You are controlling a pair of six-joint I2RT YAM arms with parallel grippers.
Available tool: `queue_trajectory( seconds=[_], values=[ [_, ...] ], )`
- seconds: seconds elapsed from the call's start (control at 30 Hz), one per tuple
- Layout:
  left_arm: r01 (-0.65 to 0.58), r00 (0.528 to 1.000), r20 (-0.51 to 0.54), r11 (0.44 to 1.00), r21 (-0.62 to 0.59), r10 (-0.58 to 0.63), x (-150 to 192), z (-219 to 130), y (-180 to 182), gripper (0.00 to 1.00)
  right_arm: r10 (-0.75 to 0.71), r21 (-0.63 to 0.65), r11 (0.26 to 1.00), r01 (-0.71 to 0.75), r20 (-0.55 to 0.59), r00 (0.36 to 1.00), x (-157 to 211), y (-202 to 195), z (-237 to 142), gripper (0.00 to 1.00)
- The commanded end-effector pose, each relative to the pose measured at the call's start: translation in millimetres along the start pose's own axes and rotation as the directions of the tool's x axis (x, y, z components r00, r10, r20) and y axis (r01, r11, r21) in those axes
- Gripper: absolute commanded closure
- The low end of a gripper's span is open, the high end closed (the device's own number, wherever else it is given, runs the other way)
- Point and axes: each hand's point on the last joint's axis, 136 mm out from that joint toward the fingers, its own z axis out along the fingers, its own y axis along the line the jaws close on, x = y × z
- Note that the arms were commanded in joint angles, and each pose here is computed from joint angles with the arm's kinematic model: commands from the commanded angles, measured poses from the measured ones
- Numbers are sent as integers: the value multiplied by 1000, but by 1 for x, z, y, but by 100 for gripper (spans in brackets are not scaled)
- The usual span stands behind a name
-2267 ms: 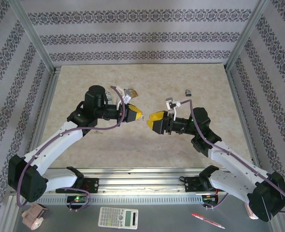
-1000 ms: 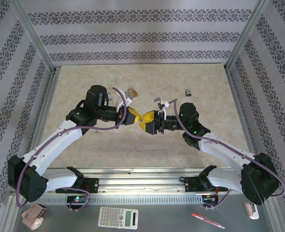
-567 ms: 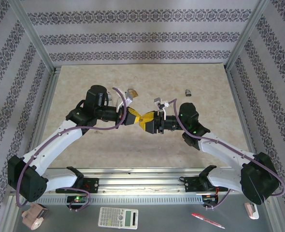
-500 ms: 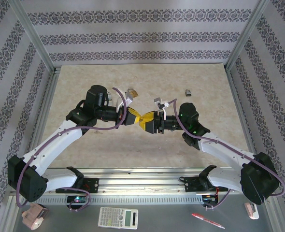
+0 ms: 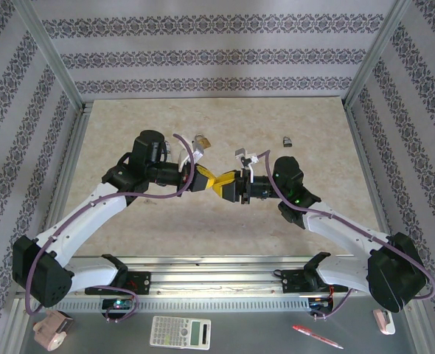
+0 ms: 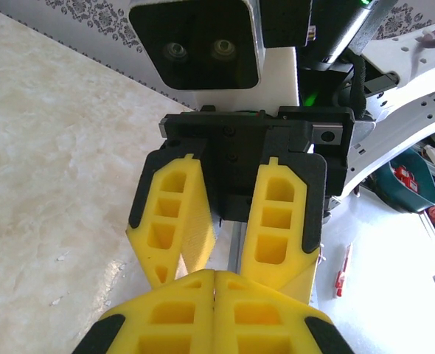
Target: Unlock with the key
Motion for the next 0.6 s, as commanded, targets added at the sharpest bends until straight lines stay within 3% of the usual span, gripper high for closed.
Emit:
queue_trajectory(
  seconds=[0.0,0.13,0.27,0.4,0.47,0.57],
  values=[
    [-18,1000,-11,999,32,18,5,3,-6,100,-58,-26,998,59,39,998,-19,10,-2,72],
    [-20,1000,-12,999,30,21,4,2,-6,100,-51,-25,998,52,38,998,-19,9,-3,81],
    [-18,1000,-16,1000,26,19,6,3,-5,100,-45,-23,999,46,40,998,-18,10,-6,100],
    [-15,1000,-13,1000,2,15,5,3,0,100,-49,-15,999,50,48,998,-19,11,-8,100],
    [-11,1000,8,1000,1,11,1,3,0,85,-53,10,999,52,54,997,-20,9,-10,100],
    [9,997,82,999,-51,-5,-12,1,11,51,-42,51,998,39,56,998,-20,6,-14,100]
  ],
)
